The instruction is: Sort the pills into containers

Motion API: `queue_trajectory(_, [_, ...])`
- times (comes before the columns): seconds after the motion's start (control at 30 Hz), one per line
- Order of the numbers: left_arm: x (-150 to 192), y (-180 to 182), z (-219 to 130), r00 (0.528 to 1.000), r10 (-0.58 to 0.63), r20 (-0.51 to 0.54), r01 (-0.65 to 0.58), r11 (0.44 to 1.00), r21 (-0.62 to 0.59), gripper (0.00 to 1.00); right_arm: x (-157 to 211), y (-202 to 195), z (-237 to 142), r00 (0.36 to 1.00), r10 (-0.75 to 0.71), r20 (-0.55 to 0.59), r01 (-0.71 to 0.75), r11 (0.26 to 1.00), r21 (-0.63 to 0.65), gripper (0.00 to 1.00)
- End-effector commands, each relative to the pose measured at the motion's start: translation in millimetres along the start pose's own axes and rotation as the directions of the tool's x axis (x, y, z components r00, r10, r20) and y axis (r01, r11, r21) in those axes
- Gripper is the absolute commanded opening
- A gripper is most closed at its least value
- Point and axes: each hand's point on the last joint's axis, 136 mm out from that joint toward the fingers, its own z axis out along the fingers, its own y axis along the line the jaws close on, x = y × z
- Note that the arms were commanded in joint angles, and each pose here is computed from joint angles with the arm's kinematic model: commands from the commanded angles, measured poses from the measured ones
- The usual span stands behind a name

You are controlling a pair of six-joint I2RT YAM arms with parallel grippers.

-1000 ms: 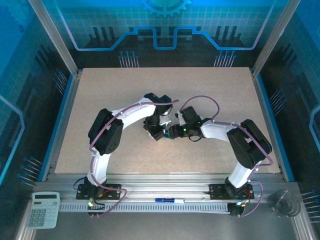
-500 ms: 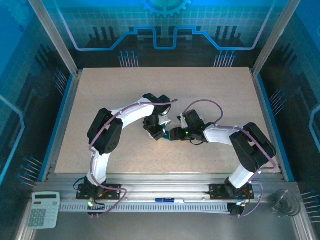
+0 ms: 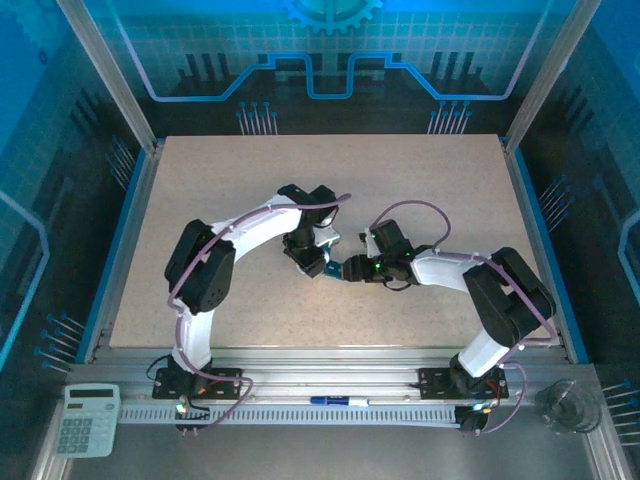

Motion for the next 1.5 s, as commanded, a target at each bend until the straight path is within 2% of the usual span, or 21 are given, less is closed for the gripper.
queue_trajectory(0.0, [1,-4,-17,0.999,-0.005,0.048,0.004,1.0,0.02,0.0,-1,-6,-7,1.0,0.028,-0.008,-0.027,1.0,0.015,0.58])
queue_trajectory(0.63, [24,1,-8,0.998,-0.029,-0.054,0.028,1.0,-0.012,0.0,-17,0,4,1.0,-0.006,-0.022,0.006,1.0,0.007,0.58])
queue_trajectory(1.47, [21,0,2,0.989,0.006,-0.151,-0.016,0.998,-0.065,0.0,-9,-6,12,0.999,0.013,-0.044,-0.013,1.0,0.007,0.58])
